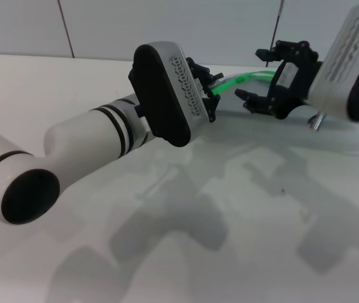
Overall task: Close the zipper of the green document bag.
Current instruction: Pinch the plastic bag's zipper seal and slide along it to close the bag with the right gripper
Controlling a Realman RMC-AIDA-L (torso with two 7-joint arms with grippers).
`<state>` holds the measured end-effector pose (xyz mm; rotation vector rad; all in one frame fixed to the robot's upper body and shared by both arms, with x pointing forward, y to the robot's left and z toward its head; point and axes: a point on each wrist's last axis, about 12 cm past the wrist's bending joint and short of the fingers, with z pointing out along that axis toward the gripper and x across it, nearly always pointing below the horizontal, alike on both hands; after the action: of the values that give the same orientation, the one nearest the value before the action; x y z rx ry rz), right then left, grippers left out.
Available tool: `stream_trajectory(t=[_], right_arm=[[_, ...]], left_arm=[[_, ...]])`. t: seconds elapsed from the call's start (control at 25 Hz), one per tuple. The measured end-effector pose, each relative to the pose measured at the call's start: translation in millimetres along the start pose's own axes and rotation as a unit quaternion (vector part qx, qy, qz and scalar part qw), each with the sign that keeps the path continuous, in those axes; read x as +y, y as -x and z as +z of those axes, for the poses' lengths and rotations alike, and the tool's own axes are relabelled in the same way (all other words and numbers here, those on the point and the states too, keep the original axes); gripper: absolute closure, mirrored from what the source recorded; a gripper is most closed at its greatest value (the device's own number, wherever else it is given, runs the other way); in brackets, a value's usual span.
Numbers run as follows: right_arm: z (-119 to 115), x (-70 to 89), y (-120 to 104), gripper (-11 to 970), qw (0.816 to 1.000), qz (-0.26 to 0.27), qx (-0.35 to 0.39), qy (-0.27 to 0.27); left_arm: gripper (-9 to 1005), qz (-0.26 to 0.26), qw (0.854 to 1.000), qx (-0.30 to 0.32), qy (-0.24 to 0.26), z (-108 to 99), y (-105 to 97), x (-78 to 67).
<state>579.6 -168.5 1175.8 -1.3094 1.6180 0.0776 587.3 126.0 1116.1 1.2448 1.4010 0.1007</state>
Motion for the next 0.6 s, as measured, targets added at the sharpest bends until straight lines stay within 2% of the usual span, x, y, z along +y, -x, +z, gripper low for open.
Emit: stream_trajectory(t=[0.24,0.6], right_arm=[[9.1,15.2,1.0,233,0.998,-0.059,0.005,-0.024],[17.9,23.0,-1.7,235,0.996,-0.072,-0.001,-0.047]], left_arm=[[929,-0.001,1.000,0.000,0.000,0.0,-0.1,-0.1],[927,-0.001,1.000,0.001,-0.001,0.0,-0.3,-0.4]])
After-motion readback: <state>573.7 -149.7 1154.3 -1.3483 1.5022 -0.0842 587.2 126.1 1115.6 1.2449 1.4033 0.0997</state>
